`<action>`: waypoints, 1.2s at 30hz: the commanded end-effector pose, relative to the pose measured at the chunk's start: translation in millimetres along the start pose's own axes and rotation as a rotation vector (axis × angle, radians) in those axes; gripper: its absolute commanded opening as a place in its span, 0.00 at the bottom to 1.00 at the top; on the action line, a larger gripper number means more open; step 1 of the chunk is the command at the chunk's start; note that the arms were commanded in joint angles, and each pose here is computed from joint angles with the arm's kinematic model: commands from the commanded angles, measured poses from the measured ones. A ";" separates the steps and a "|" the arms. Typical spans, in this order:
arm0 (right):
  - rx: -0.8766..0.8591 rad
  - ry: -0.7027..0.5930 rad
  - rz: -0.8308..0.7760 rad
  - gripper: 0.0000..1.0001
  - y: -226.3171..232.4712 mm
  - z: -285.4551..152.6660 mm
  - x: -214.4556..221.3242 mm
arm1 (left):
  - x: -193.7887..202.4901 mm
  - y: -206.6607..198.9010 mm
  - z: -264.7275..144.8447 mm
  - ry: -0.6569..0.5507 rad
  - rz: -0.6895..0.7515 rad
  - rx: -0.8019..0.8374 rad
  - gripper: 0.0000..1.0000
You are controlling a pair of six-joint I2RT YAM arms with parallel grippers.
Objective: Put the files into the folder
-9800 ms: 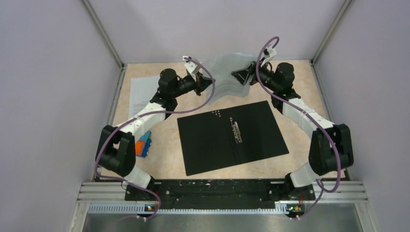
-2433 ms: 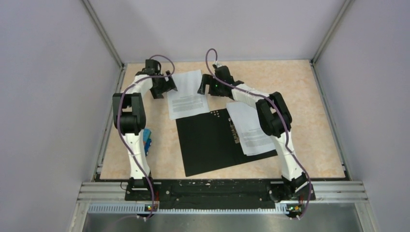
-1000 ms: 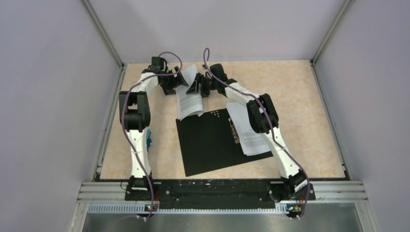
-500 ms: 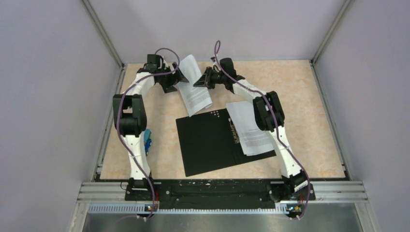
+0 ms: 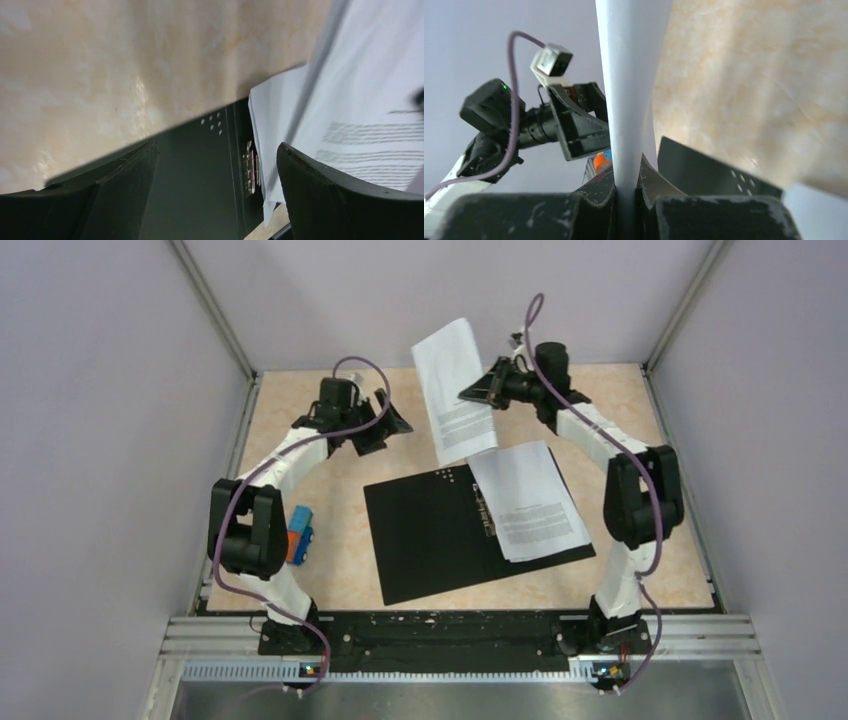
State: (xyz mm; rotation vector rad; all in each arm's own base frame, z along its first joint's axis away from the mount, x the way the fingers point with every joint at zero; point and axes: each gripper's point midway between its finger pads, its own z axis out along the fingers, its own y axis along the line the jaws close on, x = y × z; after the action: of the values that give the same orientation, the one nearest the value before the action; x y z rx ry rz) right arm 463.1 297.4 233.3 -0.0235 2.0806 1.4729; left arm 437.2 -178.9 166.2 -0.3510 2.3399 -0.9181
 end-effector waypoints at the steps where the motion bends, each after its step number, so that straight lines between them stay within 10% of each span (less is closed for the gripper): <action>1: 0.042 -0.083 -0.044 0.07 3.6 -62.3 -3.6 | 49.9 -4.8 2.0 -0.030 0.002 -0.076 0.91; 13: 0.393 -0.239 -0.056 0.06 -25.0 -176.6 21.3 | 206.0 -67.5 50.7 0.095 0.231 -0.118 0.88; 36: 0.556 -0.447 -0.051 0.06 -23.1 -246.1 -14.1 | 232.6 -79.9 118.6 0.129 0.468 -0.244 0.57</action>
State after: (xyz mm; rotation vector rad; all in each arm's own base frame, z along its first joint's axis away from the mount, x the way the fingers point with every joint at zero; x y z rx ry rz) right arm 369.6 72.1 243.7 0.4746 2.0827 0.7456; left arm 325.1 -397.8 46.0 0.1077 2.5171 -0.4804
